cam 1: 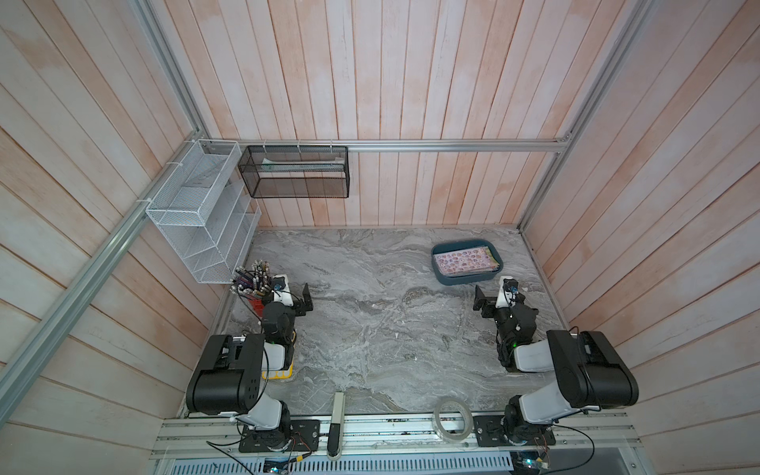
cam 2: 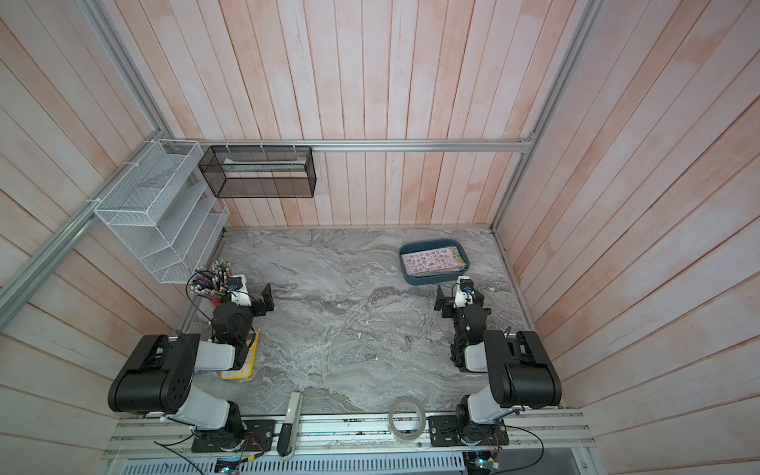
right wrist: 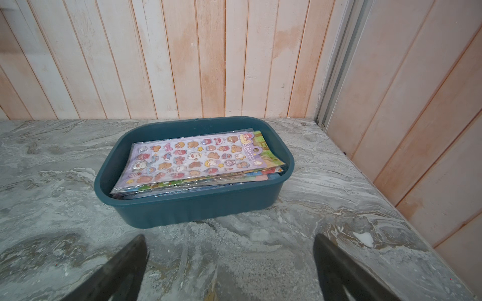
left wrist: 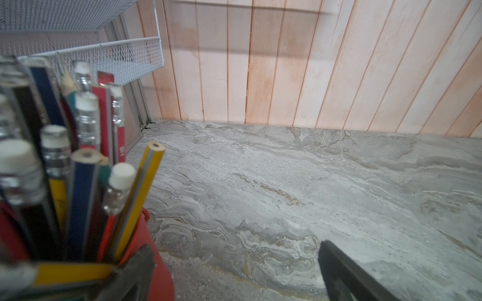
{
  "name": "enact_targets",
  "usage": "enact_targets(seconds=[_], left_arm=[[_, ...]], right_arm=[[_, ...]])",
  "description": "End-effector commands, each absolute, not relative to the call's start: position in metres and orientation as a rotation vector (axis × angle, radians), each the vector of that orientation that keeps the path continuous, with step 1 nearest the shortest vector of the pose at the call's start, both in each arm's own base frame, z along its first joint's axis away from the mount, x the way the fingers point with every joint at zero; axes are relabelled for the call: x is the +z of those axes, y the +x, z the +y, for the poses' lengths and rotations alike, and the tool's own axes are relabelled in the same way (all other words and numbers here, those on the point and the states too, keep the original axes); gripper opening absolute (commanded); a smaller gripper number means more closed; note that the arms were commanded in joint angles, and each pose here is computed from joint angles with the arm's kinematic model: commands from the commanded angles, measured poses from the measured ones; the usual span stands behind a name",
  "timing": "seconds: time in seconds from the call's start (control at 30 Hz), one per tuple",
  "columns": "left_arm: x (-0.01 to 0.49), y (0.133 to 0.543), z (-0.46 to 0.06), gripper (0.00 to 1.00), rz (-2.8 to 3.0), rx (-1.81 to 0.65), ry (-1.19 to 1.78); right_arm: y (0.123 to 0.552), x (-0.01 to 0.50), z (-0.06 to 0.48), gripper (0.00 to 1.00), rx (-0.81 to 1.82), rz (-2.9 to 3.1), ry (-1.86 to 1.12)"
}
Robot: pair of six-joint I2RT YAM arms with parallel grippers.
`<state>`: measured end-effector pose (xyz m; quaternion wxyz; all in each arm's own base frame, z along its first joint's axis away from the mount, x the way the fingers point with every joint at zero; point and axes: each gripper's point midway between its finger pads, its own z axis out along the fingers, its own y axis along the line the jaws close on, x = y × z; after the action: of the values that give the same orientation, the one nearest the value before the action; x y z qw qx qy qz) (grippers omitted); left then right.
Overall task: Take the stickers out of the storage box
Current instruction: Adjust the storage box at the center of the board.
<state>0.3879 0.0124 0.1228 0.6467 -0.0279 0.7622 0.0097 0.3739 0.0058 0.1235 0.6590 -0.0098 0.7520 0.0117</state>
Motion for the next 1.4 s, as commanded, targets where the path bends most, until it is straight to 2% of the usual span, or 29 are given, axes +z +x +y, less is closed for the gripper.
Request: enact_targets(seconds=[0.0, 0.47, 0.73, 0.9, 1.07, 1.3, 1.33, 1.37], left_arm=[[0.127, 0.389, 0.013, 1.00, 1.718, 0.021, -0.071], [0.127, 0.388, 0.014, 1.00, 1.718, 0.023, -0.072], [0.165, 0.408, -0.014, 1.00, 1.791, 0.123, 0.017], [0.207, 0.413, 0.001, 1.00, 1.783, 0.217, -0.197], [0.227, 0.402, 0.040, 1.00, 1.837, 0.322, -0.652], [0.259, 0.408, 0.002, 1.00, 1.874, 0.016, -0.545], [0.264, 0.409, -0.002, 1.00, 1.869, -0.028, -0.537], [0.270, 0.412, -0.008, 1.00, 1.870, -0.091, -0.519]], right_arm=[[0.377, 0.128, 0.006, 0.99, 0.040, 1.691, -0.014], [0.377, 0.128, 0.005, 0.99, 0.038, 1.689, -0.014], [0.407, 0.151, -0.001, 0.99, 0.003, 1.799, 0.037], [0.403, 0.172, 0.011, 0.99, -0.143, 1.803, 0.081], [0.415, 0.190, 0.053, 0.99, -0.145, 1.889, 0.012], [0.420, 0.223, 0.072, 0.99, 0.009, 1.888, 0.085], [0.422, 0.222, 0.077, 0.97, 0.015, 1.902, 0.058], [0.427, 0.221, 0.083, 0.90, 0.032, 1.926, 0.018]])
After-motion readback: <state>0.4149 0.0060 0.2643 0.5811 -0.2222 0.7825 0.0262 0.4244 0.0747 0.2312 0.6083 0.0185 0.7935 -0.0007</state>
